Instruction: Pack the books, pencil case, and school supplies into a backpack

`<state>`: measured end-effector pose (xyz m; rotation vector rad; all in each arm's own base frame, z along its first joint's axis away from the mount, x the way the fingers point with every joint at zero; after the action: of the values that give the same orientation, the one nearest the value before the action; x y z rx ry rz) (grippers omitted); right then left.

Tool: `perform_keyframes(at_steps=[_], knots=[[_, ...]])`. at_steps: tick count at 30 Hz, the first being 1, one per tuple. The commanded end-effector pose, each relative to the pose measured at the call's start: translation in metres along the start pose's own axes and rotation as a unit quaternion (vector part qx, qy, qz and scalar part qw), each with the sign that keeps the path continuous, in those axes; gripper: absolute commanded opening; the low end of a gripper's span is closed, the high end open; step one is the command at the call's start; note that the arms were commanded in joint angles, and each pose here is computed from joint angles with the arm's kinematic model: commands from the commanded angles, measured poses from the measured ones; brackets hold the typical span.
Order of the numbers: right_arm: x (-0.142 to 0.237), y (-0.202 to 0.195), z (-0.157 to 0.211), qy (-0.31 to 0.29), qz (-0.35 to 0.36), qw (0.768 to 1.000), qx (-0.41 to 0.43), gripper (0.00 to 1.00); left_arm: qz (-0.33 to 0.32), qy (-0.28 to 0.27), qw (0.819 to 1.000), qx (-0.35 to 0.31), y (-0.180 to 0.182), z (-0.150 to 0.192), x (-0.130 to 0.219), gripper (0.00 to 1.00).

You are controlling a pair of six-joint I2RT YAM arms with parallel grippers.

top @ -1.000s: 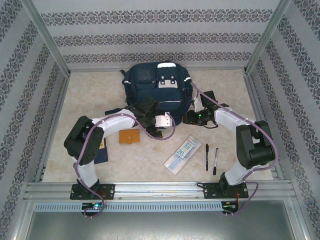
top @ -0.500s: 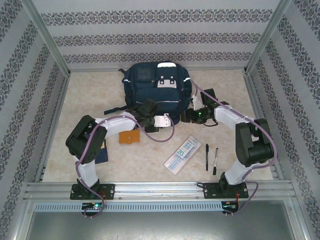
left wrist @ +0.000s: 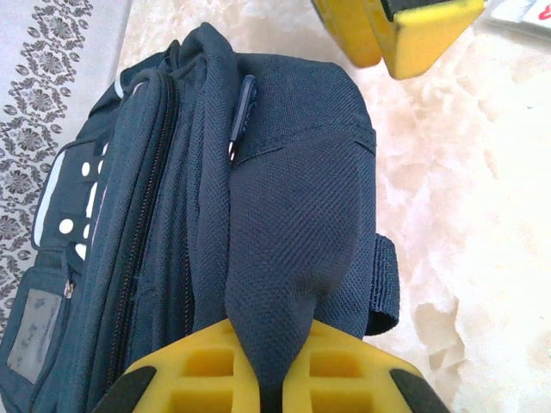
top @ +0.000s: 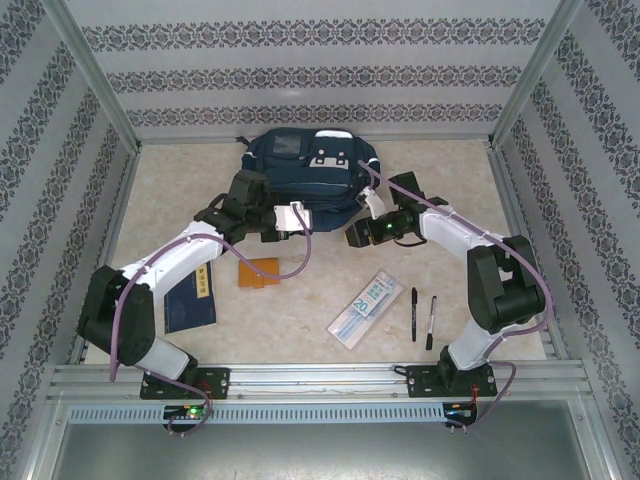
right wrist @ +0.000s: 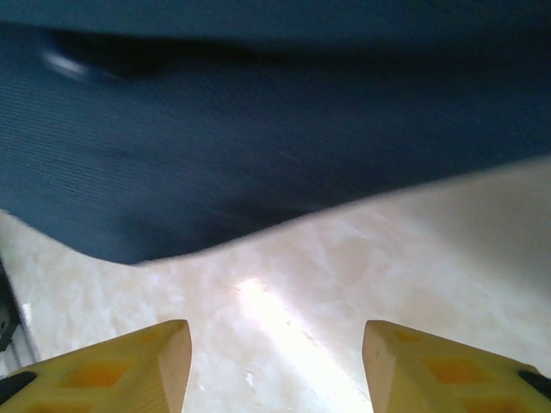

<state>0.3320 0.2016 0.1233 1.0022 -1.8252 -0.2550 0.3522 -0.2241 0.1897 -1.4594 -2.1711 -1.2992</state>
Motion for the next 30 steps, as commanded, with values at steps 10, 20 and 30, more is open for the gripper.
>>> perform_keyframes(at_steps=[10,20,30], knots=[[0.028,0.054,-0.032,-0.039,-0.057,0.995,0.077,0.48,-0.031,-0.092,0.995,-0.037,0.011,-0.025,0.022,0.0],[0.009,0.04,-0.052,-0.061,0.013,0.995,0.077,0.5,-0.023,-0.113,0.993,-0.036,0.008,-0.03,0.029,0.0],[0.001,0.048,-0.062,-0.057,-0.025,0.994,0.085,0.58,-0.02,-0.124,0.991,-0.05,0.003,-0.033,0.033,0.0]])
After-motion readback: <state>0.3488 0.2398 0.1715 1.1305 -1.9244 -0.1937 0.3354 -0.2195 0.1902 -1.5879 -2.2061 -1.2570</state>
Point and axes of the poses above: each hand's point on the last joint's axis, 136 mm out from that joint toward the fingers, its own x axis back along the fingers, its own y axis along the line the jaws close on, z = x × y, the point moved 2 cm from there along x, back along the fingers, and after that the axes turned 1 degree about -x, right-handed, at the moved point
